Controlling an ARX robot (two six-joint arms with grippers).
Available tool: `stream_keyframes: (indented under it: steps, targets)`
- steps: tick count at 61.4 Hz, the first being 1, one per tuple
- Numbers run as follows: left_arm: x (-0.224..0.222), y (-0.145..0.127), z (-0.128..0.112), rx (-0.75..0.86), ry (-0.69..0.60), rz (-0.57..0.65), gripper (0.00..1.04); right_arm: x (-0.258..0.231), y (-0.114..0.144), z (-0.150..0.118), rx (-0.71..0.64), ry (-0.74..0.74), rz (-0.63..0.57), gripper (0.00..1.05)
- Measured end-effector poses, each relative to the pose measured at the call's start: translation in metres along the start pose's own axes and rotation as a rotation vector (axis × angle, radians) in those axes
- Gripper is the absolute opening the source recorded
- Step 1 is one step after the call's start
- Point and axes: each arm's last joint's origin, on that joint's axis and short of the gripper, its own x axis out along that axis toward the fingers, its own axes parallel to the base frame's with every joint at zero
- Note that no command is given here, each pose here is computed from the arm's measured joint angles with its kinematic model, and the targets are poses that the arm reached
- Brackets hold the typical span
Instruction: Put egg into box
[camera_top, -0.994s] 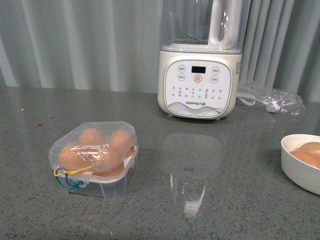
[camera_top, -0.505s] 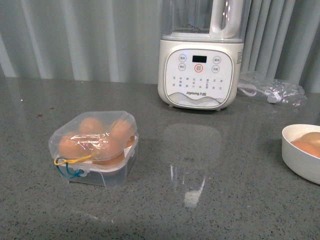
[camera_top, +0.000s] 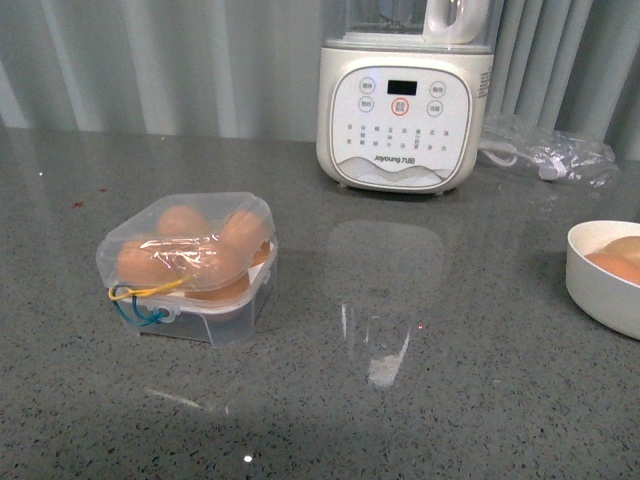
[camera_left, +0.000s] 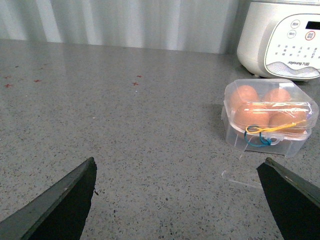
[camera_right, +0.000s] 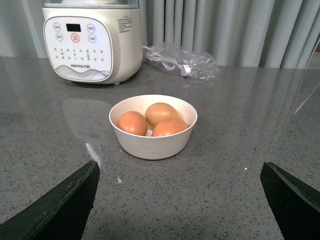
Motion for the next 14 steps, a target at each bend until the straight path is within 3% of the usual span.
stream_keyframes:
  steps: [14]
  targets:
    - [0.0000, 0.0000, 0.0001, 0.000, 0.000, 0.000, 0.98, 0.0000, 0.0000, 0.0000, 0.000, 0.000, 0.000, 0.98]
